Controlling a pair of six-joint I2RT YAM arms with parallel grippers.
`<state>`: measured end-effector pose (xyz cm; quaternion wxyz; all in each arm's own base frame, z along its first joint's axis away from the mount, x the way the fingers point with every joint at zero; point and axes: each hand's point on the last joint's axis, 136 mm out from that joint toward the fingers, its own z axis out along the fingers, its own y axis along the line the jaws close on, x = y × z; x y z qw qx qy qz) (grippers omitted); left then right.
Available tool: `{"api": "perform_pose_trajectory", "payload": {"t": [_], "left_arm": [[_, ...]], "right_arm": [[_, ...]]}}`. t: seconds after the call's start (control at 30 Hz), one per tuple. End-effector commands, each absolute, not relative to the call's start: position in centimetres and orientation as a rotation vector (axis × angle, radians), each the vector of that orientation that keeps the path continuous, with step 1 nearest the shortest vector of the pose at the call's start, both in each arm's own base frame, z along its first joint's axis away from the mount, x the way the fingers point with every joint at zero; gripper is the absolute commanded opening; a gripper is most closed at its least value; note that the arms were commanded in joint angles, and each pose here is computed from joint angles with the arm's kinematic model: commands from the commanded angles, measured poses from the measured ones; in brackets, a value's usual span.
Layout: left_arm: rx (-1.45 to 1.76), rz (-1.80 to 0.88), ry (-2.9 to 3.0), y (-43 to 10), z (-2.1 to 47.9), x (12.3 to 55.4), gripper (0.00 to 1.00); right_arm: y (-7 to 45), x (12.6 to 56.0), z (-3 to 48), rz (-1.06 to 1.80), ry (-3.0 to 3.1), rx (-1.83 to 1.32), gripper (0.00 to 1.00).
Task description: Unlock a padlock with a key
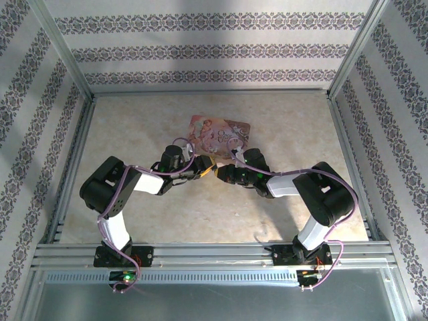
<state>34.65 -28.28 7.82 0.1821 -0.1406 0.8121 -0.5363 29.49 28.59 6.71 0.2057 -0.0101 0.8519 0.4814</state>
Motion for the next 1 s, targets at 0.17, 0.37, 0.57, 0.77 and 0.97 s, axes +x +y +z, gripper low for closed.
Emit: {"api": "perform_pose_trajectory", "payload": {"t": [0.17,0.37,0.57,0.77,0.97], "left_arm": [[-0.512,-1.524,2.312,-29.0,6.4,34.7,0.38],[-0.573,-1.537,2.301,-28.9,6.0,34.7,0.39],[-0.639,-1.552,2.290,-28.6,5.6,34.3,0.40],[-0.664,-1.521,2.286,-27.9,5.9,33.9,0.40],[-0.713,-1.474,2.281,-26.8,5.7,33.5,0.41]], "right_arm": [[29.7,28.9,8.7,1.435,2.328,-0.032,0.00],[29.7,29.0,8.6,1.443,2.328,-0.013,0.00],[29.6,29.2,8.6,1.440,2.321,0.005,0.00],[29.1,29.3,8.0,1.410,2.332,0.014,0.00],[28.6,29.2,7.4,1.394,2.346,0.022,0.00]]}}
